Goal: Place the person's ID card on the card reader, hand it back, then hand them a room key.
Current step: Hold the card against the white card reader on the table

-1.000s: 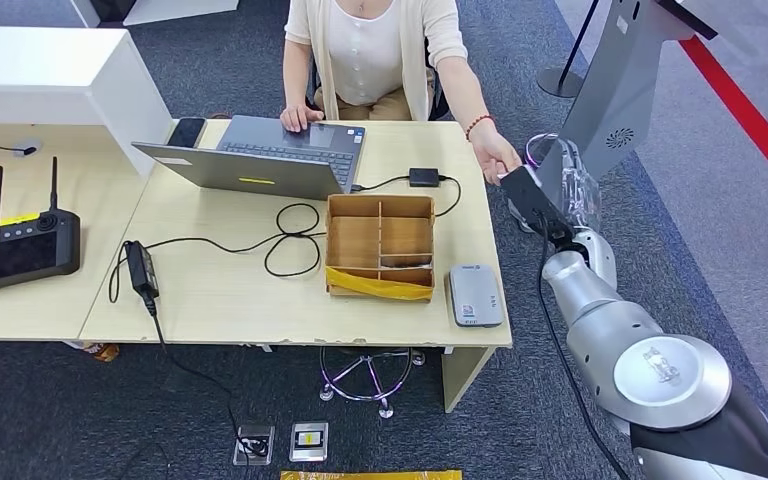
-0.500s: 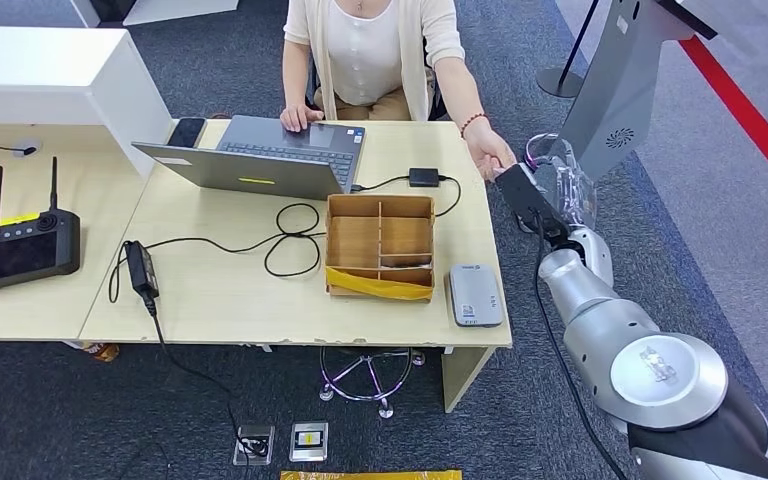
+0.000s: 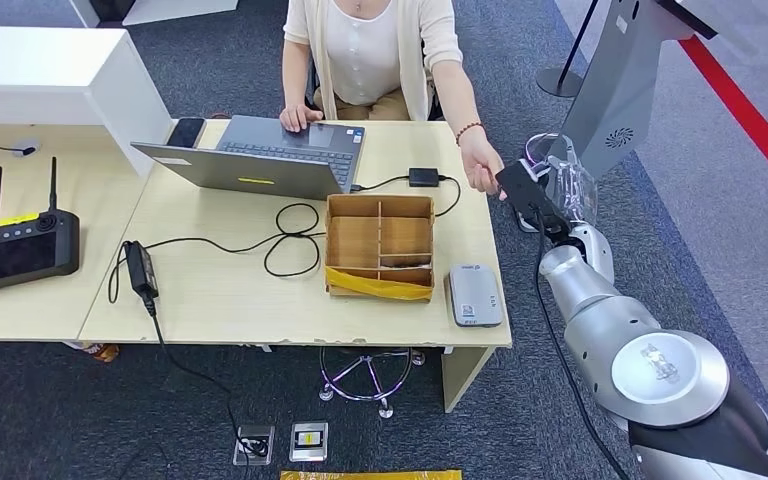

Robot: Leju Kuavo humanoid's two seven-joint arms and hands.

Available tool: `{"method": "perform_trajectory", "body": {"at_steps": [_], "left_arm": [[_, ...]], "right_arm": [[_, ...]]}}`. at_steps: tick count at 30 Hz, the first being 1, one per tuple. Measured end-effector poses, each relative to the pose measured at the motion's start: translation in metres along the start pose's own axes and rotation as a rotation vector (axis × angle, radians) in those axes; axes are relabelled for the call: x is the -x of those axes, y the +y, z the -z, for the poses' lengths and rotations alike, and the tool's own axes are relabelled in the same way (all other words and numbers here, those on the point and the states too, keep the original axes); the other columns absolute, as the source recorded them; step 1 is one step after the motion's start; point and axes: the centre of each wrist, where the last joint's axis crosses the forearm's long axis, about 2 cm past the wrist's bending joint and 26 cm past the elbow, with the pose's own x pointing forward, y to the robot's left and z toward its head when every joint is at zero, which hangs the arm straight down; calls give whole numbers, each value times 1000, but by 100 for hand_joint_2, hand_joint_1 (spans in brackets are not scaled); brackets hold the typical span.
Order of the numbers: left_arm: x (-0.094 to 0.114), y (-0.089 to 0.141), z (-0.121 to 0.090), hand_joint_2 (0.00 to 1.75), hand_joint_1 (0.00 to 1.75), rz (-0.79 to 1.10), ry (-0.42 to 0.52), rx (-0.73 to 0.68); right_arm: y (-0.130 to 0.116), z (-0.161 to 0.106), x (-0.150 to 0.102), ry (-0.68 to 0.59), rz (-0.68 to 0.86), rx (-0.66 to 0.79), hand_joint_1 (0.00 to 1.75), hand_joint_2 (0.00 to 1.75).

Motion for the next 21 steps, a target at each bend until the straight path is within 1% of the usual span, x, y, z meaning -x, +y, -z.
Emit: {"method": "perform_trajectory", "body": {"at_steps": [14, 21], "left_arm": [[0, -1, 0, 0, 0, 14, 1, 5], [0, -1, 0, 0, 0, 13, 2, 6]], "right_arm": [[3, -5, 8, 26, -9, -9, 175, 175], [7, -16, 25, 83, -29, -36, 175, 175]]}}
